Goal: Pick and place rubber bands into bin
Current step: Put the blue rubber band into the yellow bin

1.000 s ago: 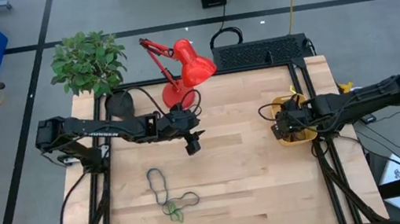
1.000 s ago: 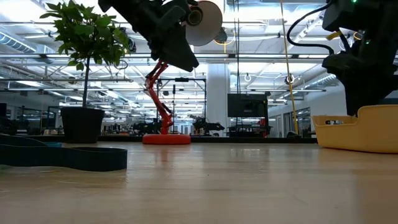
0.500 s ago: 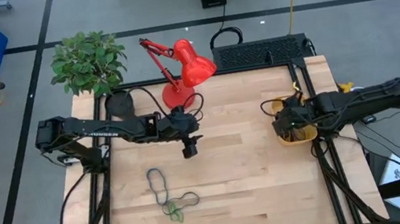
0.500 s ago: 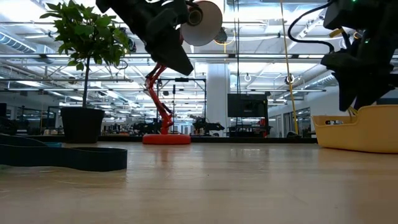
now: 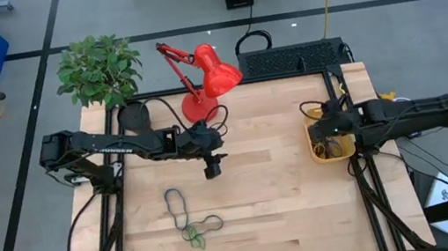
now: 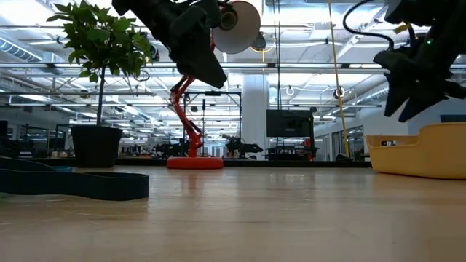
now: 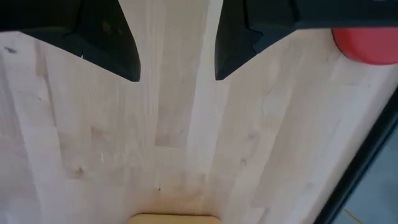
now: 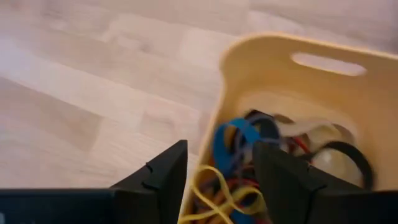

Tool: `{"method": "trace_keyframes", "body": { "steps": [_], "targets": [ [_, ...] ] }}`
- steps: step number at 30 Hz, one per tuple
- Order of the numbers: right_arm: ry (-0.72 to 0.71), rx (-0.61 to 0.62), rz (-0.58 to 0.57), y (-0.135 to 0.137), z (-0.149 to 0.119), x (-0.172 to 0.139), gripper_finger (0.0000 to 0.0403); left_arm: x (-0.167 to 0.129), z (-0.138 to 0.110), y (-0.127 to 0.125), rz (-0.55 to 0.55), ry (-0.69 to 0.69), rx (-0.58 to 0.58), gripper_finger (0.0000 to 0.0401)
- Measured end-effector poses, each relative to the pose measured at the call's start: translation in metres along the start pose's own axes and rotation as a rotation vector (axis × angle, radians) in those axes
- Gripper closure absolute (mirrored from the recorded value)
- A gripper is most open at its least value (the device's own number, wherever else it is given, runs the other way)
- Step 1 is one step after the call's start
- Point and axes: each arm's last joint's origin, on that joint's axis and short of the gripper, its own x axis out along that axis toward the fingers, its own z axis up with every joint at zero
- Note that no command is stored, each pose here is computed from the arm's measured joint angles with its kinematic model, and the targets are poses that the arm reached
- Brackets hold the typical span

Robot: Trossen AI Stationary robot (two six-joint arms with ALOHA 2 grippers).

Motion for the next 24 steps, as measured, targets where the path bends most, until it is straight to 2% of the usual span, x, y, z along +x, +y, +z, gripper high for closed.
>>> {"method": "trace_keyframes", "body": {
  "steps": [6,10,13,16,19,24],
  "targets": [
    [-0.129,-0.060,0.210,0.013,0.012,-0.009,0.0230,-0.002,-0.013,-0.007,-0.057,0.130,0.070,0.0187],
    [-0.259,-0.111,0.369,0.027,0.022,-0.018,0.0230,-0.008,-0.034,-0.017,-0.075,0.345,0.147,0.0187],
    [-0.339,-0.144,0.445,0.035,0.028,-0.023,0.0228,-0.017,-0.051,-0.024,-0.063,0.525,0.183,0.0187],
    [-0.379,-0.163,0.477,0.038,0.031,-0.025,0.0228,-0.028,-0.064,-0.030,-0.053,0.679,0.190,0.0187],
    [-0.389,-0.176,0.481,0.039,0.032,-0.026,0.0231,-0.036,-0.073,-0.035,-0.052,0.783,0.141,0.0187],
    [-0.391,-0.194,0.475,0.039,0.032,-0.025,0.0233,-0.040,-0.075,-0.045,-0.061,0.800,0.121,0.0188]
  ]
}}
